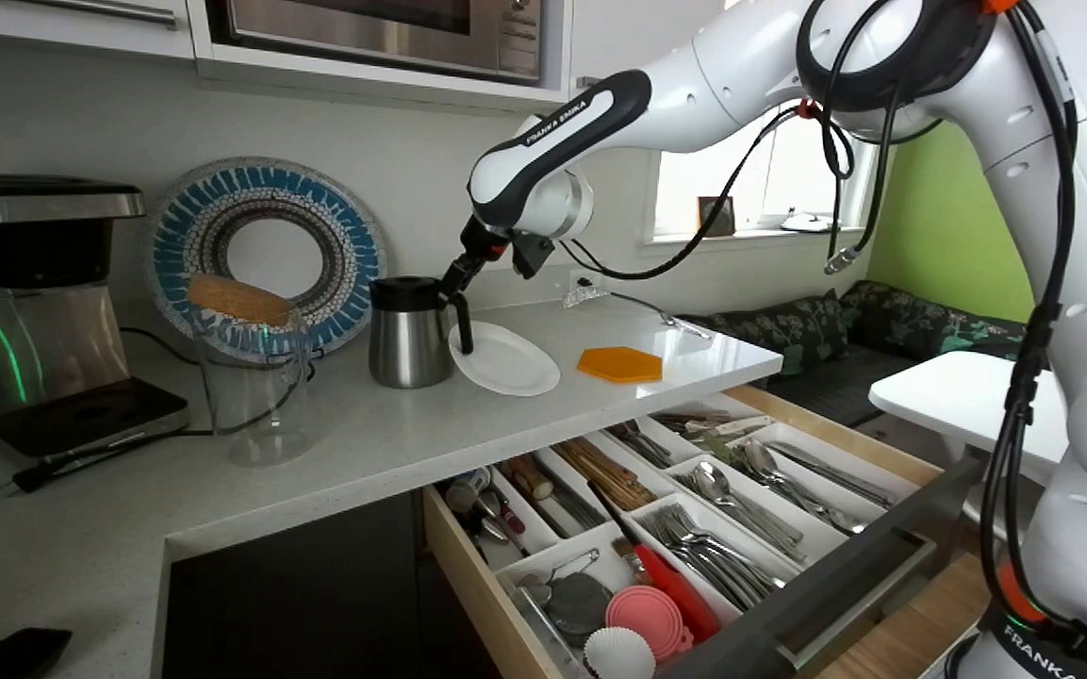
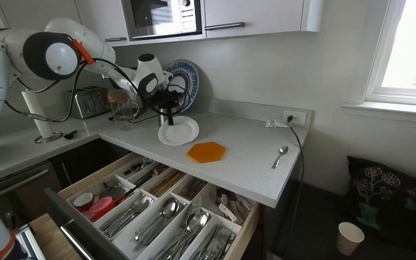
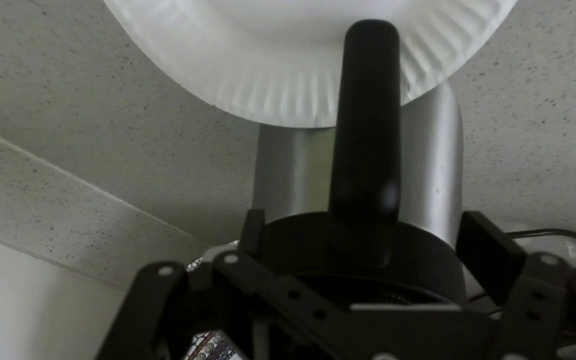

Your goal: Move the kettle to the left

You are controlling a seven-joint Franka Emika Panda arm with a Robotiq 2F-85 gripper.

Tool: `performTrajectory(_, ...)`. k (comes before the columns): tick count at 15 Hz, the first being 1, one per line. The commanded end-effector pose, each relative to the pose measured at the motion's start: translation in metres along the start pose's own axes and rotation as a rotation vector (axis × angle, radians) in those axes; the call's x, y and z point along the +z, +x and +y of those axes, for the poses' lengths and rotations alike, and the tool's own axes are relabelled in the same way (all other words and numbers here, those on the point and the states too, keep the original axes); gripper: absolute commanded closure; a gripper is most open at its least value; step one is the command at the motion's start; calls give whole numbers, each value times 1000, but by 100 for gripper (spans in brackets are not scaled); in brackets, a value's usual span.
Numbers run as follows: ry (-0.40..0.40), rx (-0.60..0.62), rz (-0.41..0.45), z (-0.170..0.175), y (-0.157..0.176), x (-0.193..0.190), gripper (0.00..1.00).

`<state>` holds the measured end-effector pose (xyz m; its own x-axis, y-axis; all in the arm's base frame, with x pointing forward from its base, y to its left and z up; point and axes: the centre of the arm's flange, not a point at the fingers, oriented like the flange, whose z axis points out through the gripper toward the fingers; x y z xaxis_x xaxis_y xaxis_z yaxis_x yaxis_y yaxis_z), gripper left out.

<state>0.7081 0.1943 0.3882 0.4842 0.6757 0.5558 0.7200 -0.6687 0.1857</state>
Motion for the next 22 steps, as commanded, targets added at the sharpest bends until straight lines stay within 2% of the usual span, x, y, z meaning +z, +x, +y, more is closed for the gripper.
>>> performTrajectory(1, -7, -27, 26, 10, 9, 9, 34)
performTrajectory(6, 0, -17, -15, 13, 6, 13, 74)
performTrajectory(9, 13, -26, -17, 12, 4, 16, 92)
performTrajectory(14, 72, -79, 50, 0, 16, 21, 92)
performTrajectory(22, 156, -237, 119, -45, 55, 36, 92)
